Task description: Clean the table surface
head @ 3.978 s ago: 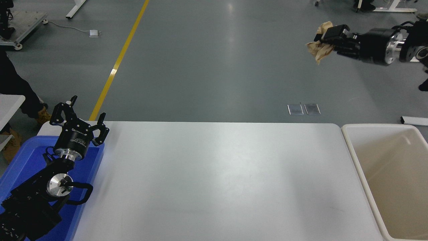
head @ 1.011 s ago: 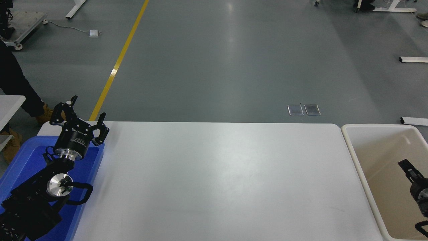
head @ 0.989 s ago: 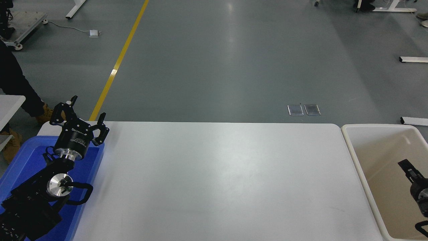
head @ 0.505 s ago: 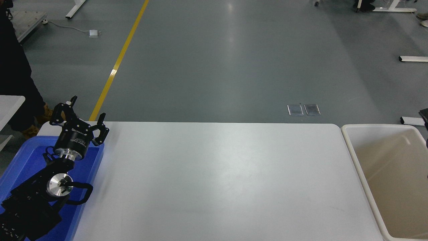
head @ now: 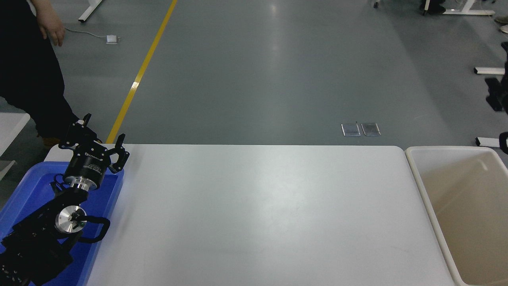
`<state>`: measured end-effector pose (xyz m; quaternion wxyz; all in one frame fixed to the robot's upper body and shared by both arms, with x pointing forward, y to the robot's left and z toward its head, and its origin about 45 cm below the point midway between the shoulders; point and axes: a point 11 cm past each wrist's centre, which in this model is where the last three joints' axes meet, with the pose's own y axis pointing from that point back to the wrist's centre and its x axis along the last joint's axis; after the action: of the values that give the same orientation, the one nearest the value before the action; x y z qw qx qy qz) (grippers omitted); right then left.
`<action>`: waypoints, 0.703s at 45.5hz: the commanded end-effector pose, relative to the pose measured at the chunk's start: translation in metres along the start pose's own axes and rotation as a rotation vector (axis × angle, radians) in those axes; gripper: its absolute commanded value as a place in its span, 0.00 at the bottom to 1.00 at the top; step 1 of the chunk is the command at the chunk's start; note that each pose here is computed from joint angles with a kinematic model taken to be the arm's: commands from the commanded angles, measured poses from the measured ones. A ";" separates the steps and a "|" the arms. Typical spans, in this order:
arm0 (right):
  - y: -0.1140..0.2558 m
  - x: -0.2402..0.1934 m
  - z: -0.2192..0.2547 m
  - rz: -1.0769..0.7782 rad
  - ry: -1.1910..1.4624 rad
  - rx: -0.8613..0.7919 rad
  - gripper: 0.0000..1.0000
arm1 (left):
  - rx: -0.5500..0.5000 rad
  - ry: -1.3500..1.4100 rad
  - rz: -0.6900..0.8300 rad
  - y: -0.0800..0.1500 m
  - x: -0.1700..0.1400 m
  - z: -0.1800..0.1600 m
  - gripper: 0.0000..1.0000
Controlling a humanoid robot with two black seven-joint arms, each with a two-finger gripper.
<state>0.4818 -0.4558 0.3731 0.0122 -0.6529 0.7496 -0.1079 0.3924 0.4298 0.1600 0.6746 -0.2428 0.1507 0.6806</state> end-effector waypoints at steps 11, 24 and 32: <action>0.033 -0.058 0.048 -0.105 -0.152 0.069 0.99 | 0.000 0.001 0.000 0.000 0.000 0.000 1.00; 0.060 -0.082 0.101 -0.120 -0.197 -0.040 0.99 | 0.000 0.001 0.000 0.000 0.000 0.000 1.00; 0.072 -0.090 0.120 -0.123 -0.216 -0.081 0.99 | 0.001 -0.002 0.000 0.000 0.000 0.000 1.00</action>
<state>0.4564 -0.3880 0.2670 0.0673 -0.7026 0.7073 -0.0400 0.3925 0.4294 0.1598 0.6748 -0.2427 0.1509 0.6804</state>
